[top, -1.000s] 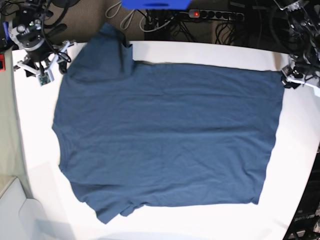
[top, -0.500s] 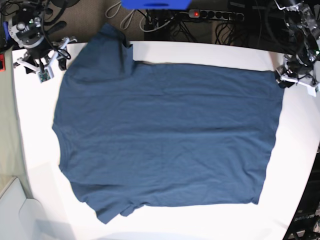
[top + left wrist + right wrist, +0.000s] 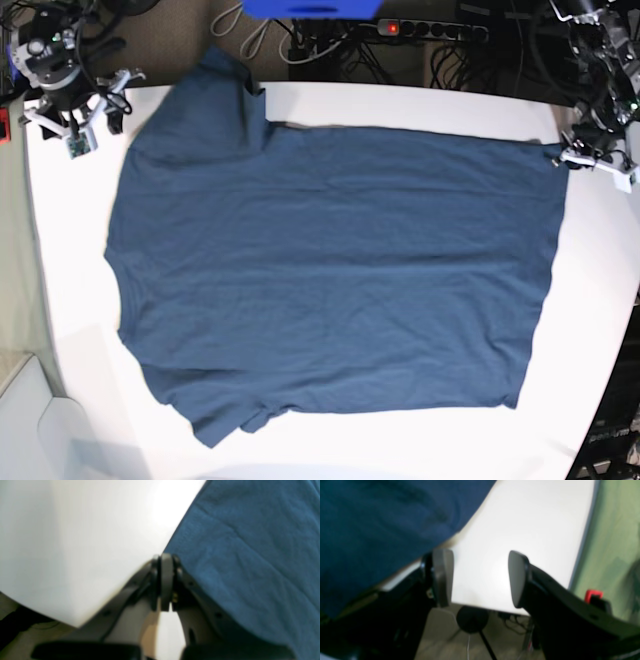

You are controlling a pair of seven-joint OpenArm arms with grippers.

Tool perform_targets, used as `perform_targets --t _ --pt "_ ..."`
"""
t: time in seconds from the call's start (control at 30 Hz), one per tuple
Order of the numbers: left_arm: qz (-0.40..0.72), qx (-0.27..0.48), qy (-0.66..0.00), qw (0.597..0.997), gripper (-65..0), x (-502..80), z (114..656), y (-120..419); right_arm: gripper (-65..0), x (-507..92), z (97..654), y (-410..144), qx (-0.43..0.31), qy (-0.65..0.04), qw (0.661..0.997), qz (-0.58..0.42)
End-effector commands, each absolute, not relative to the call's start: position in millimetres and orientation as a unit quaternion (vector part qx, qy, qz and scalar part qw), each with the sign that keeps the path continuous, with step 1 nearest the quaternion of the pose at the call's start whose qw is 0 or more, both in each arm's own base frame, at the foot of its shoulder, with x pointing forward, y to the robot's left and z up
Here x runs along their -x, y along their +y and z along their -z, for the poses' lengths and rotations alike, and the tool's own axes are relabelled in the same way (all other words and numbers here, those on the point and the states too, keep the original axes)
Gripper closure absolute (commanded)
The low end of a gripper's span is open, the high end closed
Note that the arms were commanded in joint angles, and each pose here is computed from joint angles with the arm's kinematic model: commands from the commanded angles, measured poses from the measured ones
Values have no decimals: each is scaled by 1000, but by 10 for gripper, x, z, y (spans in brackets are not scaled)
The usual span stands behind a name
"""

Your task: Layout the t-shirt on the table in an organized manner, then fold the t-shirt properly

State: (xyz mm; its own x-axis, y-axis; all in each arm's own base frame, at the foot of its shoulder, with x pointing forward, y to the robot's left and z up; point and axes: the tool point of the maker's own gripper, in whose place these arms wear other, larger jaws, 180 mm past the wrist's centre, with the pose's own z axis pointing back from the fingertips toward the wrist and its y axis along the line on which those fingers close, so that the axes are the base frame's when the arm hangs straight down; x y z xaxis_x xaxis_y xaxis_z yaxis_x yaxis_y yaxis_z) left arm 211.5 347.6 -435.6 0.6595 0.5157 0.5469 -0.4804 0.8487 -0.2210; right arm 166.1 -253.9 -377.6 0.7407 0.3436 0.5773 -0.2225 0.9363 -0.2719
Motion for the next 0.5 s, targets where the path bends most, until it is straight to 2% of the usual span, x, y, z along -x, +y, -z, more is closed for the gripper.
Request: perform_targets --t 0.0,0.47 --pt "-268 29 -276 922 -1 -1978 4430 3431 -351 -1688 3710 -2524 93 -340 923 -153" --pt "-217 15 -348 912 -1 -2214 3897 3361 -352 -1517 3859 -2291 61 -329 935 -118"
